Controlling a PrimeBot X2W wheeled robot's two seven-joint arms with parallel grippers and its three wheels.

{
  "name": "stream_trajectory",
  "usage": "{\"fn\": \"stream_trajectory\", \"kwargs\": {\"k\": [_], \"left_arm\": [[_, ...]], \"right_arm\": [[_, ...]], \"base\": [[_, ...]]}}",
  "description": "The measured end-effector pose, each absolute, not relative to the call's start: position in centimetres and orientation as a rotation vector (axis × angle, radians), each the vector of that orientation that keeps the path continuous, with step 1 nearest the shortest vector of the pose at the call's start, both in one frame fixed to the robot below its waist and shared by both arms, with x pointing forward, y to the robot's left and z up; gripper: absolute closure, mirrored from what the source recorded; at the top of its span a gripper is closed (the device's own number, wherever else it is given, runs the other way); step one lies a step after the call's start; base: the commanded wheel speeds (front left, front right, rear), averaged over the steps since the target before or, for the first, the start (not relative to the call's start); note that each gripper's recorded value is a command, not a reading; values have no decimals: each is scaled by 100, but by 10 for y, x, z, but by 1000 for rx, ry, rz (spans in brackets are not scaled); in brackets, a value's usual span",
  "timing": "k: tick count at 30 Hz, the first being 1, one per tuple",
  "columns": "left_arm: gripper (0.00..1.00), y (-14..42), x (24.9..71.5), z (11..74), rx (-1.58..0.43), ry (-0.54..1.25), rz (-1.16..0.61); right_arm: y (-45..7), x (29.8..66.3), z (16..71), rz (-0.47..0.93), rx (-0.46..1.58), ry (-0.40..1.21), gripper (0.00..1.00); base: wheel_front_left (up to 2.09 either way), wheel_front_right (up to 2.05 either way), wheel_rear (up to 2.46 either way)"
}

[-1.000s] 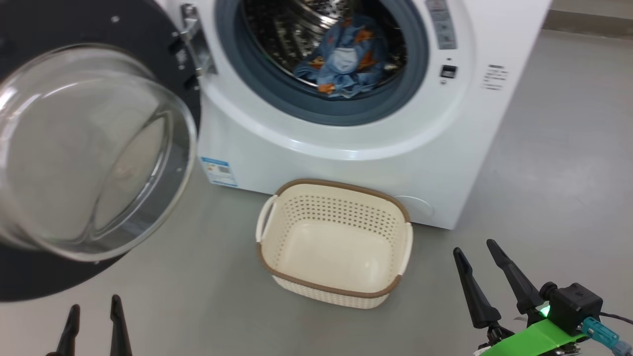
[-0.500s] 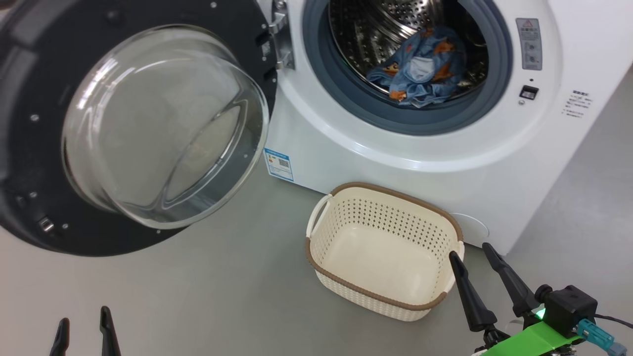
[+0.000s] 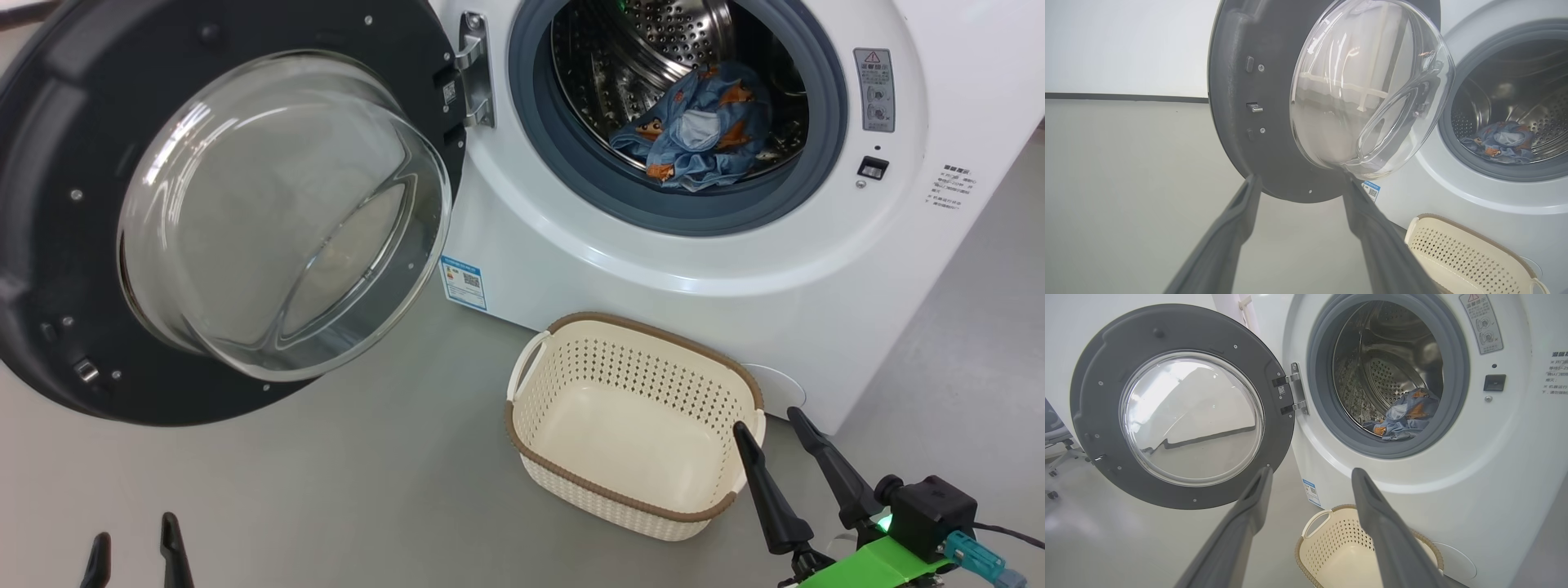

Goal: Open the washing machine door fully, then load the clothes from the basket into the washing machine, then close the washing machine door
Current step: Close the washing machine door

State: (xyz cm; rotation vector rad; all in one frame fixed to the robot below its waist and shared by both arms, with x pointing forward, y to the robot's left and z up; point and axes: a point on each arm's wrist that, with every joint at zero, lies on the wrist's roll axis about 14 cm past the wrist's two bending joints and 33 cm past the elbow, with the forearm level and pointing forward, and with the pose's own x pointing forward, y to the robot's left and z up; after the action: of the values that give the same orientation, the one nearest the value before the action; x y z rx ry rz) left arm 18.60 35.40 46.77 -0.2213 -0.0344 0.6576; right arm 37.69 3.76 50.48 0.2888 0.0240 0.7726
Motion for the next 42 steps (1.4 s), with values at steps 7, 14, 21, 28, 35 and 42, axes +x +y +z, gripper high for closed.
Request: {"fn": "stream_trajectory", "kwargs": {"k": [7,14,21,28,35,42], "left_arm": [[100,370,185,494,-205,-122,695],[100,422,196,571,-223,-392,743],[100,483,204,645,-324,-627,721],[100,546,212,665,-500,-692,800],[100,571,250,648,-702,-553,798],[100,568,283,605,-835,-332,781]], "right_arm": [[36,378,499,766,294,39,0],[33,380,488,757,301,69,0],[26,388,475,742,302,97,0],[22,396,460,736,304,128,0],[19,414,455,734,306,120,0],[17,421,436,733,309,160,0]], "base": [[0,0,0],[0,0,0],[0,0,0],[0,0,0],[0,0,0],[0,0,0]]}}
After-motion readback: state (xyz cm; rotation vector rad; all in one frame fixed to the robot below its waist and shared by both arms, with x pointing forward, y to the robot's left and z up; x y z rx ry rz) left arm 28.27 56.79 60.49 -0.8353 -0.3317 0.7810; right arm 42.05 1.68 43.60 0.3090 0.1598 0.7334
